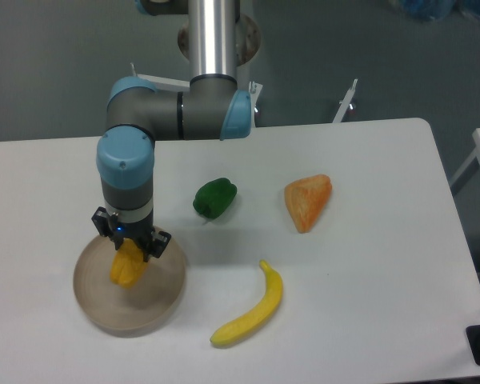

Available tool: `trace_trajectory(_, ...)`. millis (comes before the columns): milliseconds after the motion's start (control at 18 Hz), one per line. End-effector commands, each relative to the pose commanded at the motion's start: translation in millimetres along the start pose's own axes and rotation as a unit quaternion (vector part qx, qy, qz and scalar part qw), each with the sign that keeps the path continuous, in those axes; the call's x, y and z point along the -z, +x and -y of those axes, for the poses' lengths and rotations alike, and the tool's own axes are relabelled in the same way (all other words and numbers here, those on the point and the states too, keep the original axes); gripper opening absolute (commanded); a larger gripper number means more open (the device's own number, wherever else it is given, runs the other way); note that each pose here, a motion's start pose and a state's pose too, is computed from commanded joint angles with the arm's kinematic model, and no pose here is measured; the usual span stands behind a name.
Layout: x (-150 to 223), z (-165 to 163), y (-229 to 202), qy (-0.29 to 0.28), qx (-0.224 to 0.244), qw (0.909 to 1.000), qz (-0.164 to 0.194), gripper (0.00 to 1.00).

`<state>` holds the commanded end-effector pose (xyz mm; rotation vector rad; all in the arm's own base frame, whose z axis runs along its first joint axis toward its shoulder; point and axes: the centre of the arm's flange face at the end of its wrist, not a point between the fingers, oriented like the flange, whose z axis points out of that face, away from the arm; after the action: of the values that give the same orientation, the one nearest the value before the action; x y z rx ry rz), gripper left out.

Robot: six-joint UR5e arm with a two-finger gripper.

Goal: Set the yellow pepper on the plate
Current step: 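Lower the yellow pepper onto the plate and open the gripper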

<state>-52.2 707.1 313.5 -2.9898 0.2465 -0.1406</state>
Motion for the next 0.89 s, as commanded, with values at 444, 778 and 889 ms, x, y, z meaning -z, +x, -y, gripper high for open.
trace_trajectory(444,-24,-5,5,0.003,-0.024,0.9997,0.003,0.55)
trace_trajectory(778,-36,-6,5,-0.011,-0.026,0.9996,0.011,0.56)
trace_trajectory(889,-38,-6,6,-0.011,-0.026,0.9995,0.011,0.64)
